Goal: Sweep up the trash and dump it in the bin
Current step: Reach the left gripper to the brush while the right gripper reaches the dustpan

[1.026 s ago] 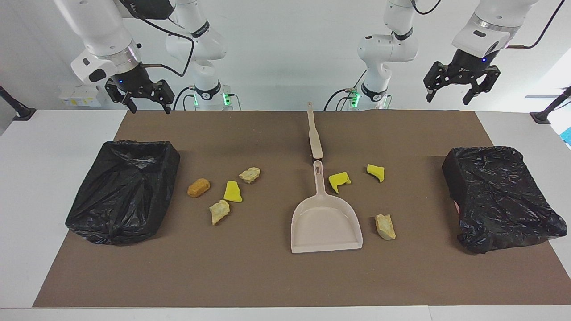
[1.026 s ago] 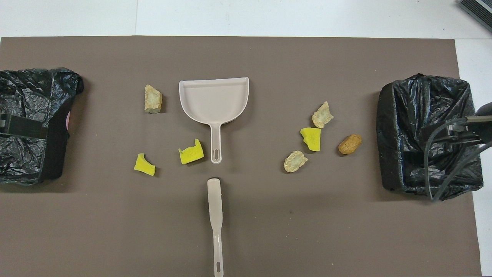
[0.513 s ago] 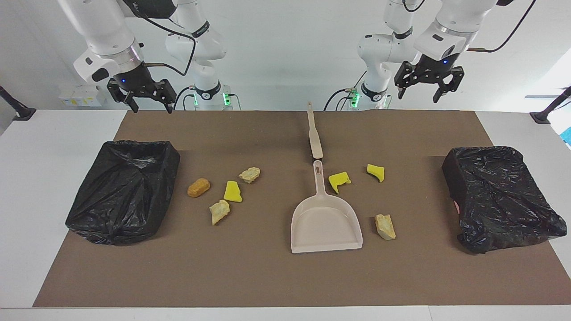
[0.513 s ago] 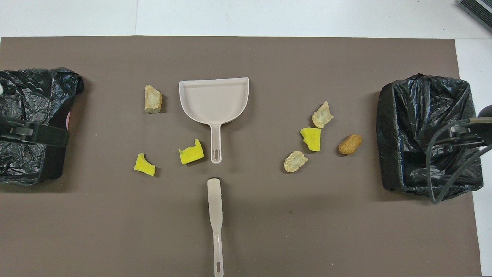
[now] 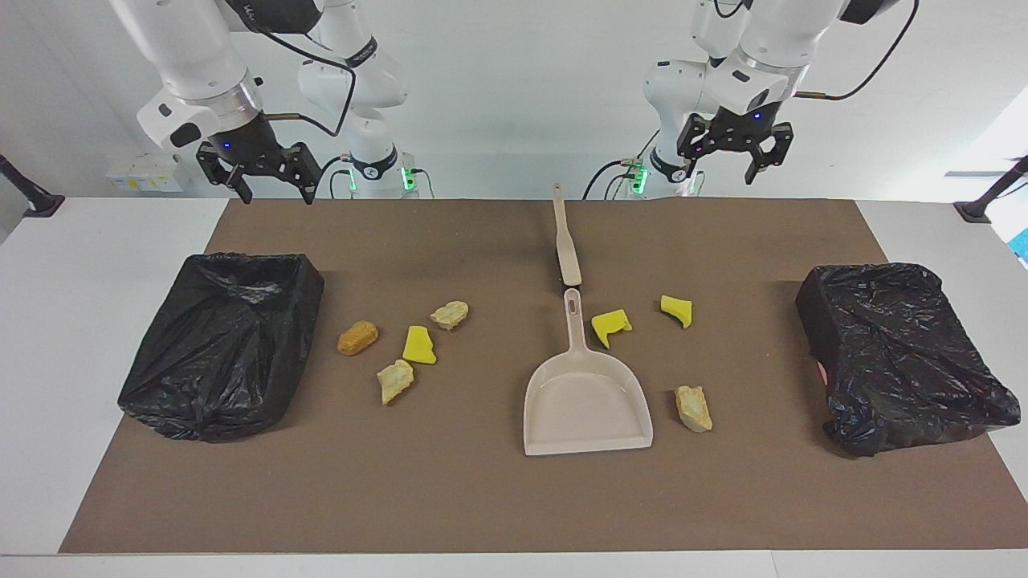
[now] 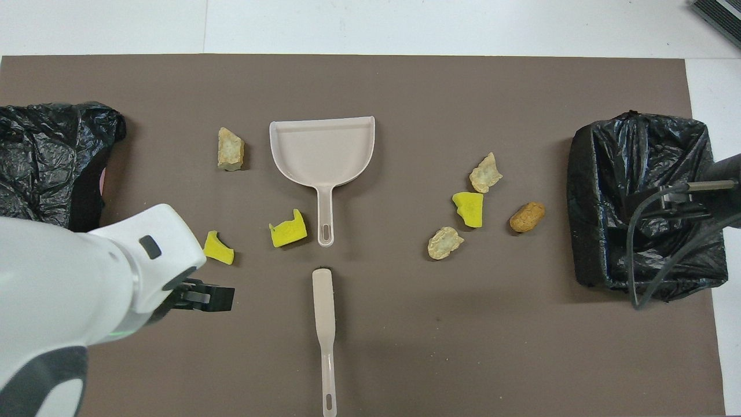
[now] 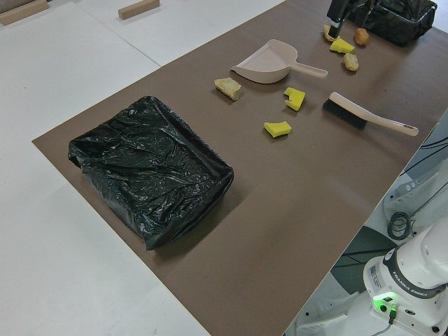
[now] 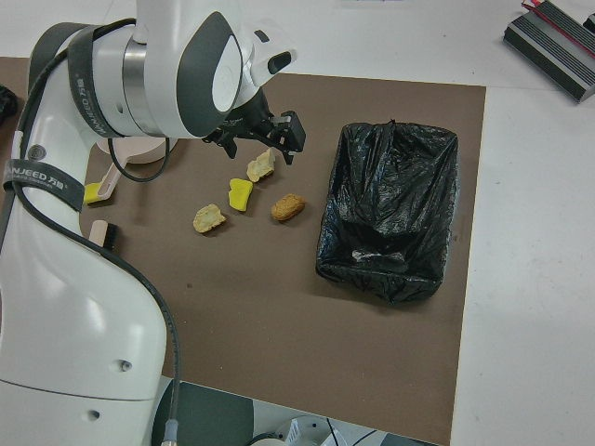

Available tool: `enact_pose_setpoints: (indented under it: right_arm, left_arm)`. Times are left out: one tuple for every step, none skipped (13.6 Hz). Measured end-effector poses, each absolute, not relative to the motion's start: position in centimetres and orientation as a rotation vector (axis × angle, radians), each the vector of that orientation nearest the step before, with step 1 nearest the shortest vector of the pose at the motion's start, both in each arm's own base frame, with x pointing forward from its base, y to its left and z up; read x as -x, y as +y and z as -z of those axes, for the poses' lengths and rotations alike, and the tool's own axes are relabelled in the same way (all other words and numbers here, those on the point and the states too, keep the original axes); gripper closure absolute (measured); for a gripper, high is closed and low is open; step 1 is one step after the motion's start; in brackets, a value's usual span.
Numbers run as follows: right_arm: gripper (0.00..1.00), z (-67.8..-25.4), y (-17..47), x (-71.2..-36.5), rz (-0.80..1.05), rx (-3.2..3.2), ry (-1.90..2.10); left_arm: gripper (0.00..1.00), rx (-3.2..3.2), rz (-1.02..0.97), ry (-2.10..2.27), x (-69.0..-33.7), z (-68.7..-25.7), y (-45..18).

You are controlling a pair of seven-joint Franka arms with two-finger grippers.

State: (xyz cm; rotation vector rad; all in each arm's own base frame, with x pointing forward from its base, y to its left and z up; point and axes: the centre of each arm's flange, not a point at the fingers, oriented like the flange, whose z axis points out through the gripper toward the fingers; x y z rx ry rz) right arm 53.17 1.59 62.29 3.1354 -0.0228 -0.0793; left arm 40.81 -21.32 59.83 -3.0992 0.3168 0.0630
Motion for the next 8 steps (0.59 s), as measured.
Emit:
enact_pose_setpoints:
  right_arm:
    - [0.0, -62.1, 2.0, -53.3, 0.072, -3.137, -0.01]
    - [0.0, -61.9, 2.8, -53.4, 0.056, -3.139, 0.012]
    - [0.0, -61.7, 3.9, -53.6, 0.031, -3.147, 0.031]
    - [0.0, -61.5, 5.3, -53.8, 0.014, -3.166, 0.046]
    - [0.0, -61.1, 7.0, -54.0, 0.003, -3.184, 0.04]
    - [0.0, -60.7, 8.5, -54.1, 0.004, -3.203, 0.023]
    - [0.0, -60.0, 10.0, -54.3, 0.018, -3.222, 0.007]
    - [0.0, -59.3, 11.6, -54.6, 0.022, -3.238, -0.012]
  left_arm:
    - [0.0, 3.097, -0.067, 0.3, -40.0, -58.7, -22.2]
    - [0.0, 3.096, -0.07, 0.282, -39.3, -57.6, -23.0]
    - [0.0, 3.094, -0.073, 0.267, -38.5, -56.6, -23.7]
    - [0.0, 3.093, -0.074, 0.258, -37.8, -55.7, -24.4]
    - [0.0, 3.092, -0.073, 0.255, -37.3, -54.9, -25.0]
    - [0.0, 3.091, -0.071, 0.256, -36.7, -54.2, -25.5]
    - [0.0, 3.089, -0.072, 0.257, -36.2, -53.4, -26.1]
    - [0.0, 3.087, -0.074, 0.253, -35.7, -52.6, -26.6]
